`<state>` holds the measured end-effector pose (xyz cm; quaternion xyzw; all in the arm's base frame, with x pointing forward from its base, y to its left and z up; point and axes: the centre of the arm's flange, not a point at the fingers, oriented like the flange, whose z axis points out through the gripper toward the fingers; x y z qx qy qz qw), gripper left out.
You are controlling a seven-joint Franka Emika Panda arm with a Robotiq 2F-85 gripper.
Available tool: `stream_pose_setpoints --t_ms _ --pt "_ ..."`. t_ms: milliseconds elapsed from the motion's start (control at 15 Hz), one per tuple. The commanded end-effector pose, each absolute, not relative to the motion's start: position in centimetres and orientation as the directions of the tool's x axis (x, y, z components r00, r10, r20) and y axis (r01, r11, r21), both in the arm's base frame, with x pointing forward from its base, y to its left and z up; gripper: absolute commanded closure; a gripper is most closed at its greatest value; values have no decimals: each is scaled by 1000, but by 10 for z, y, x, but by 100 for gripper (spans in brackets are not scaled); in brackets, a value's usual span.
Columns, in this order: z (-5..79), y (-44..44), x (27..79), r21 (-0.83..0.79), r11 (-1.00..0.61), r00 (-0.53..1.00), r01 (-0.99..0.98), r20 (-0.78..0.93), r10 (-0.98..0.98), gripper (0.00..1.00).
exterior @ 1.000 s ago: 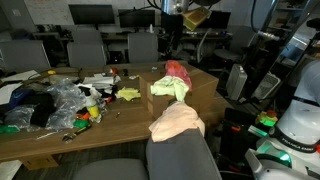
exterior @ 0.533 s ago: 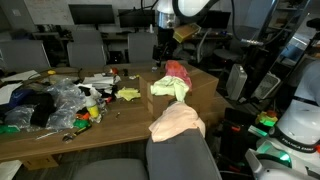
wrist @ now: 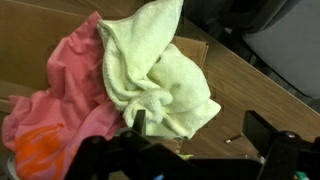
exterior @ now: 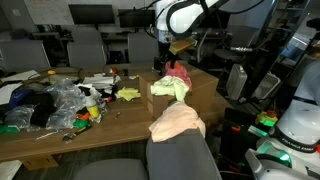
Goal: Put the peach shirt, the green towel and the pink shirt on the backrest of the chair
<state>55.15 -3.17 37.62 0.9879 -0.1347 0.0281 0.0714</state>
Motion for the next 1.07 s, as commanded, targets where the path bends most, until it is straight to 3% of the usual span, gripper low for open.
stream_pose_setpoints --t_ms 0,1000 --pt "358 -46 566 145 -922 933 -360 85 -351 0" --pt "302 -75 563 144 -817 827 -558 21 -561 0"
